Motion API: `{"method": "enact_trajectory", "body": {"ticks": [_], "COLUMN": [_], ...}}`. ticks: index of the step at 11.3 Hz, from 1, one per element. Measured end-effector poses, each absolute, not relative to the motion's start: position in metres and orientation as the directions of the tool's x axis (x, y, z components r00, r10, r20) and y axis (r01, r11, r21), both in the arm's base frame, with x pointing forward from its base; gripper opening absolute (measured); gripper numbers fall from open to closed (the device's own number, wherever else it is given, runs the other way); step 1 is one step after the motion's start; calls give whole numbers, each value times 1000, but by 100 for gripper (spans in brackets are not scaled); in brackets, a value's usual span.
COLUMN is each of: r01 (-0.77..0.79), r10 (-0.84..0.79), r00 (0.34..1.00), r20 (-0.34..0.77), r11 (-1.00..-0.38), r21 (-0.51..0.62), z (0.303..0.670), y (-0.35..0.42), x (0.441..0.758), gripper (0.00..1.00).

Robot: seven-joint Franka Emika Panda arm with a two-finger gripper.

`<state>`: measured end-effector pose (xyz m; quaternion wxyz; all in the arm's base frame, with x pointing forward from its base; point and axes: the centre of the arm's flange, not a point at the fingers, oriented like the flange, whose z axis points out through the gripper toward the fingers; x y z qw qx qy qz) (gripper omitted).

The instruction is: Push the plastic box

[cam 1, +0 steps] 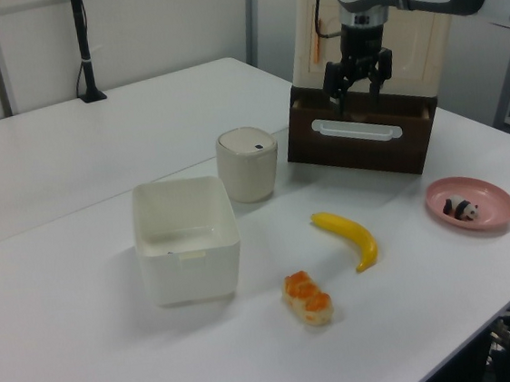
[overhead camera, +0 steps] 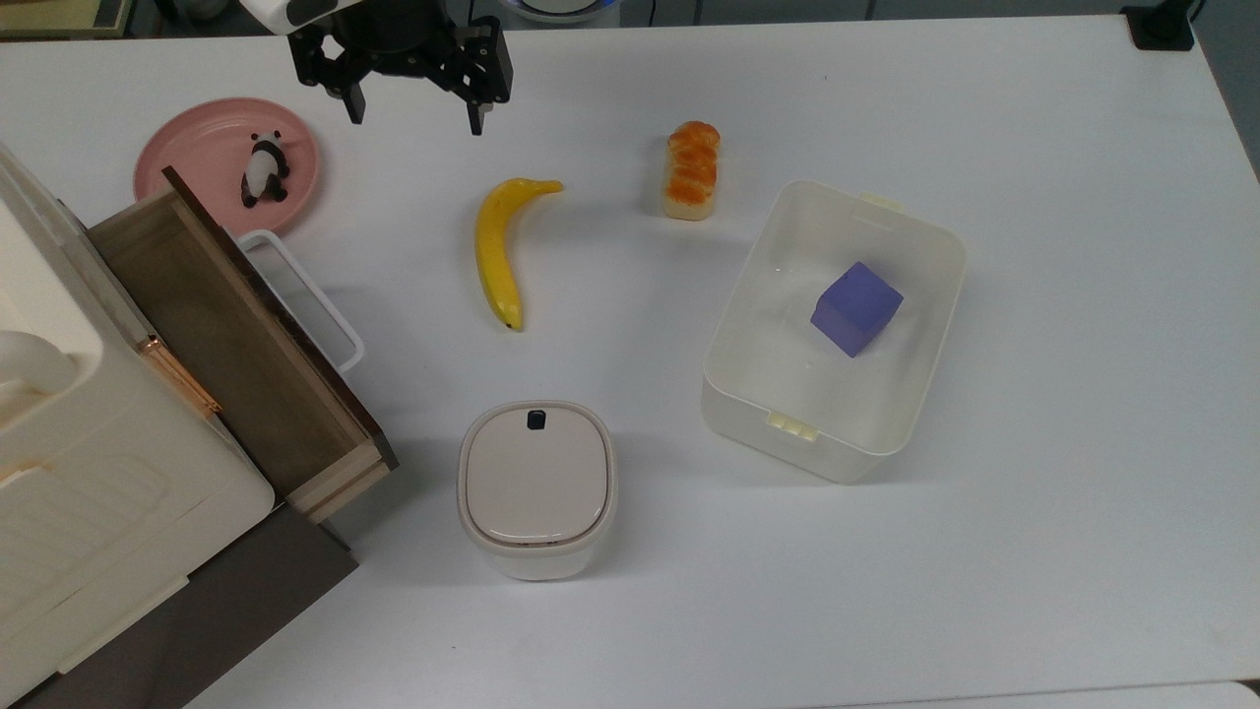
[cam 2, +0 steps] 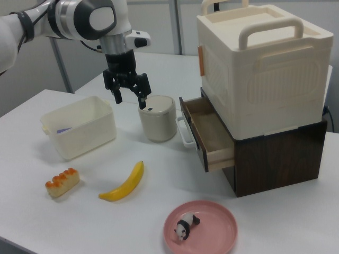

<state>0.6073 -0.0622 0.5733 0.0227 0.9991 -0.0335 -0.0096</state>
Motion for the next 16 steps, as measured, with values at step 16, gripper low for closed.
{"method": "enact_trajectory", "body": {"ticks": [16], "r01": [782], "r10": [784], "r00": [621], "r20": [13], "r11": [-619], "r21": [-74], "z": [483], "y": [133], "x": [641], "gripper": [100]}}
